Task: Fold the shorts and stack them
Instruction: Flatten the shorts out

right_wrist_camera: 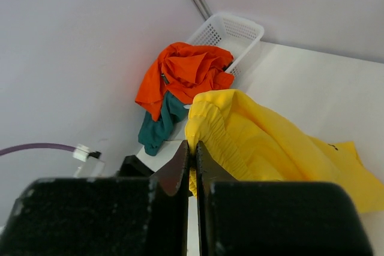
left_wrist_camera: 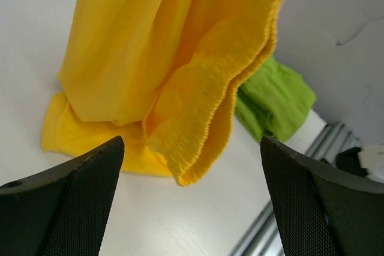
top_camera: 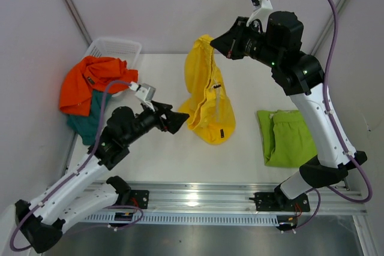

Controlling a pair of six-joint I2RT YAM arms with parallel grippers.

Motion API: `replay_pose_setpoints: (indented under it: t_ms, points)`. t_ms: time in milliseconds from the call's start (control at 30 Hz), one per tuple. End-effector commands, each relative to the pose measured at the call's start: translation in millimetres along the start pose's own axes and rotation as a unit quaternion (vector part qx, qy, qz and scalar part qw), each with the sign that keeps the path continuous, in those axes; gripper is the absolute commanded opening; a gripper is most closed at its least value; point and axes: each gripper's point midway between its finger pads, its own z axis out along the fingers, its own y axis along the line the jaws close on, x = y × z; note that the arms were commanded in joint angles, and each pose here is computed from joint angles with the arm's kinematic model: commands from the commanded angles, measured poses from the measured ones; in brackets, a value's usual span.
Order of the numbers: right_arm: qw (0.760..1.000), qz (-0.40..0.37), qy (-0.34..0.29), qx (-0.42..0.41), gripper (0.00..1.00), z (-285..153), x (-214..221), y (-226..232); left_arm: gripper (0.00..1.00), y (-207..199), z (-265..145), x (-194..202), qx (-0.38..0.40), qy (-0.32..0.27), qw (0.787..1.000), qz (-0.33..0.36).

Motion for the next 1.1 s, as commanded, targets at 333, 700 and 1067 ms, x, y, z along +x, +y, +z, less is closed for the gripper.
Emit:
replay_pose_setpoints:
  t_ms: [333, 700, 1067]
  points:
    - [0.998, 0.005, -0.052, -0.032, 0.0, -12.1, -30.9, 22.0, 0.98, -18.1, 57.1, 19.7, -0.002, -0.005, 0.99, 0.141]
    - [0.998, 0.009, -0.057, -0.037, 0.0, -13.7, -34.4, 24.4, 0.93, -4.9, 64.1, 58.2, -0.023, 0.037, 0.987, 0.153]
    - [0.998, 0.013, -0.063, -0.028, 0.0, -14.3, -37.3, 20.5, 0.7, 7.6, 62.3, 85.9, -0.035, 0.07, 0.986, 0.145]
